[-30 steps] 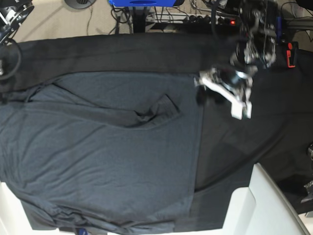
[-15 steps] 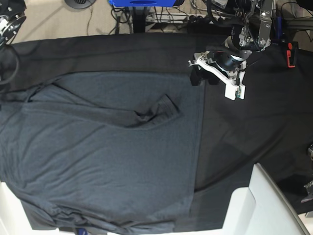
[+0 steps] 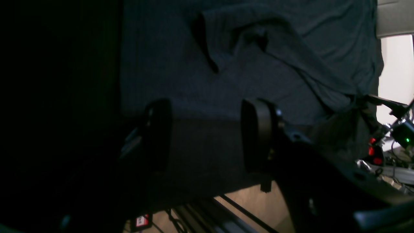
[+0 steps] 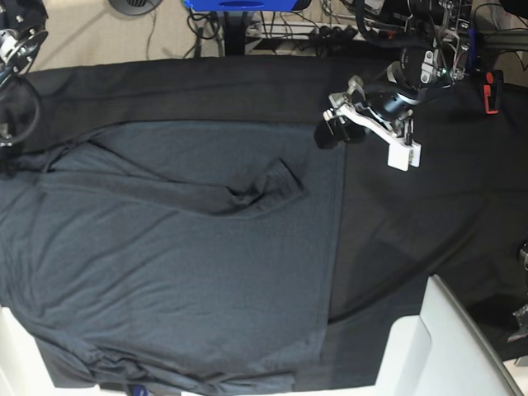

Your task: Fold the T-shirt properly

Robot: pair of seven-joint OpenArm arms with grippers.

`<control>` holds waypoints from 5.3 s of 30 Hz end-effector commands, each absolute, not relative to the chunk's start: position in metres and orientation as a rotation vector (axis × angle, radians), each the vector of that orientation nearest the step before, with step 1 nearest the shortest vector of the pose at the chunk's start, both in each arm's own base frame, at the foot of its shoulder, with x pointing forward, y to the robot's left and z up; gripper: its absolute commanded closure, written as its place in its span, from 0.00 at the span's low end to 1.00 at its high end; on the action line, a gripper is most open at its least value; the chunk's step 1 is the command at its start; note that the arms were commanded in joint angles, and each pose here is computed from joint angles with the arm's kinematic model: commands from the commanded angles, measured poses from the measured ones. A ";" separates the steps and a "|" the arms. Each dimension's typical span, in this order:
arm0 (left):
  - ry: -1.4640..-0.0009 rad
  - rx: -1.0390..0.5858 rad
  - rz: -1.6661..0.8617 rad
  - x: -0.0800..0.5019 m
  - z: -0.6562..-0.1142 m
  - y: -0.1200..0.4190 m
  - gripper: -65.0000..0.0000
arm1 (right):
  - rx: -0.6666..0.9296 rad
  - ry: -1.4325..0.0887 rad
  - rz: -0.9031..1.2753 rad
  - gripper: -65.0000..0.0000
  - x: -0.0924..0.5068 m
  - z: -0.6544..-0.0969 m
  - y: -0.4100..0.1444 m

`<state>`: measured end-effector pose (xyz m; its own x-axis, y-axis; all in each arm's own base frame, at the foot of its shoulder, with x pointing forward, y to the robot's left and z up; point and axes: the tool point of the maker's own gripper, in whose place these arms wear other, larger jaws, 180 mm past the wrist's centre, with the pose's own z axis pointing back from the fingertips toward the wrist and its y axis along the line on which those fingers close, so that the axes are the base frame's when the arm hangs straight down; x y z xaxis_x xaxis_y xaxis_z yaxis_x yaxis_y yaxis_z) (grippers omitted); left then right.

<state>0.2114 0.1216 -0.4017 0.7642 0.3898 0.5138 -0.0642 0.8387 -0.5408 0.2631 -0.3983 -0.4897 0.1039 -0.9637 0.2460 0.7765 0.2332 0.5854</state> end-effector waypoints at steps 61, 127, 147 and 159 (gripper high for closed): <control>-0.535 -0.554 0.465 0.241 -0.475 0.113 1.00 | 0.286 -0.587 -1.513 1.00 0.232 -0.501 -0.411; -0.435 -0.497 0.424 0.132 -0.418 0.173 1.00 | 0.112 -0.441 -1.268 1.00 0.141 -0.478 -0.404; -0.394 -0.571 0.404 0.185 -0.423 0.166 1.00 | 0.015 -0.439 -1.145 1.00 0.199 -0.462 -0.407; -0.380 -0.629 0.427 0.216 -0.426 0.154 1.00 | -0.034 -0.431 -1.097 1.00 0.227 -0.447 -0.410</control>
